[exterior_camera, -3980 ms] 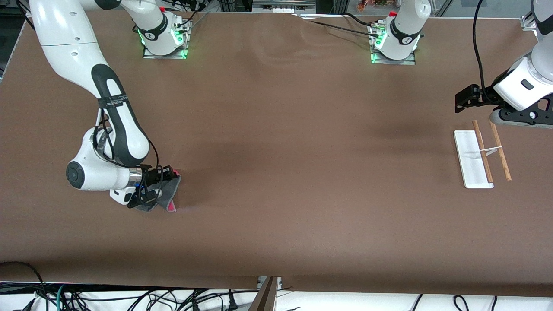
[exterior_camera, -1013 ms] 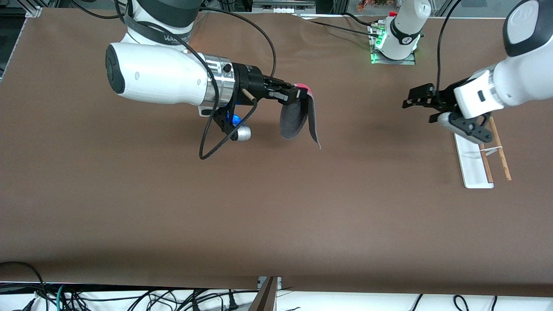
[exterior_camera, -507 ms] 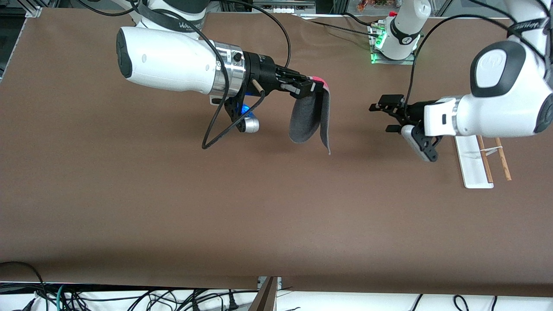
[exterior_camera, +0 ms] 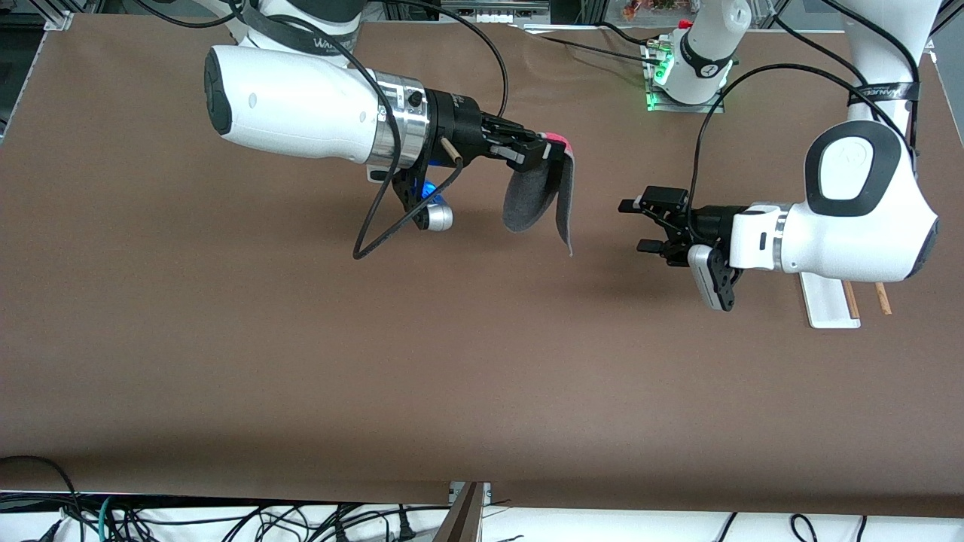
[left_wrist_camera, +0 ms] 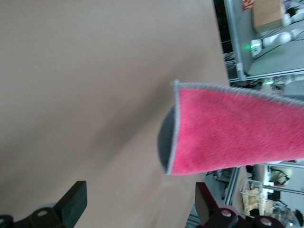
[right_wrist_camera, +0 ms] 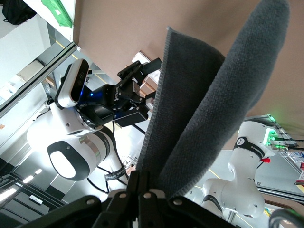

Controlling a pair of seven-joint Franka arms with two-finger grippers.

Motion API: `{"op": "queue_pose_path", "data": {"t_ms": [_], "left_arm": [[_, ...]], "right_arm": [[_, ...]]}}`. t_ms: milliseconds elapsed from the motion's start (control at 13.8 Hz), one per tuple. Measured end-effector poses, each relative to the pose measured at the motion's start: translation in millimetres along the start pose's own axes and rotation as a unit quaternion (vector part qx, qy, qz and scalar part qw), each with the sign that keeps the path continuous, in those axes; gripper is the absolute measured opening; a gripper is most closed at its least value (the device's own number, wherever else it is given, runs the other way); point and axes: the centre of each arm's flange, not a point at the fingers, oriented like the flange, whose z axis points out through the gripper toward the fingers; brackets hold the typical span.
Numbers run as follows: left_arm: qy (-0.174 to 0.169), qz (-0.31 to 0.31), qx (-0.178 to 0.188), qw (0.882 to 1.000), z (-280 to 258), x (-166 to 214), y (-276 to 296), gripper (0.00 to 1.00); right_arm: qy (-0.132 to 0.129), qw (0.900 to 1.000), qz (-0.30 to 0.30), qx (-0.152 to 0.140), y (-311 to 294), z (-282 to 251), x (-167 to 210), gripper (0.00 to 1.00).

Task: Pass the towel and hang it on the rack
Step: 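Move the left gripper toward the towel held by the right gripper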

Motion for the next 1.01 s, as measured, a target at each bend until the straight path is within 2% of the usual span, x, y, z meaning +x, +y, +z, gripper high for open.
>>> {"op": "queue_pose_path", "data": {"t_ms": [145, 362, 868, 1013], "left_arm": [[0.018, 0.053, -0.038, 0.998, 11, 6, -9, 1.00], [0.050, 0.129, -0.092, 0.986, 36, 13, -39, 1.00], [0.130, 0.181, -0.154, 0.963, 45, 38, -53, 0.94], [0.139, 0.187, -0.167, 0.958, 51, 43, -47, 0.93]], "right_arm": [[0.000, 1.000, 0.000, 0.000, 0, 0, 0, 0.02], [0.000, 1.000, 0.000, 0.000, 0, 0, 0, 0.02], [0.000, 1.000, 0.000, 0.000, 0, 0, 0, 0.02], [0.000, 1.000, 0.000, 0.000, 0, 0, 0, 0.02]]}}
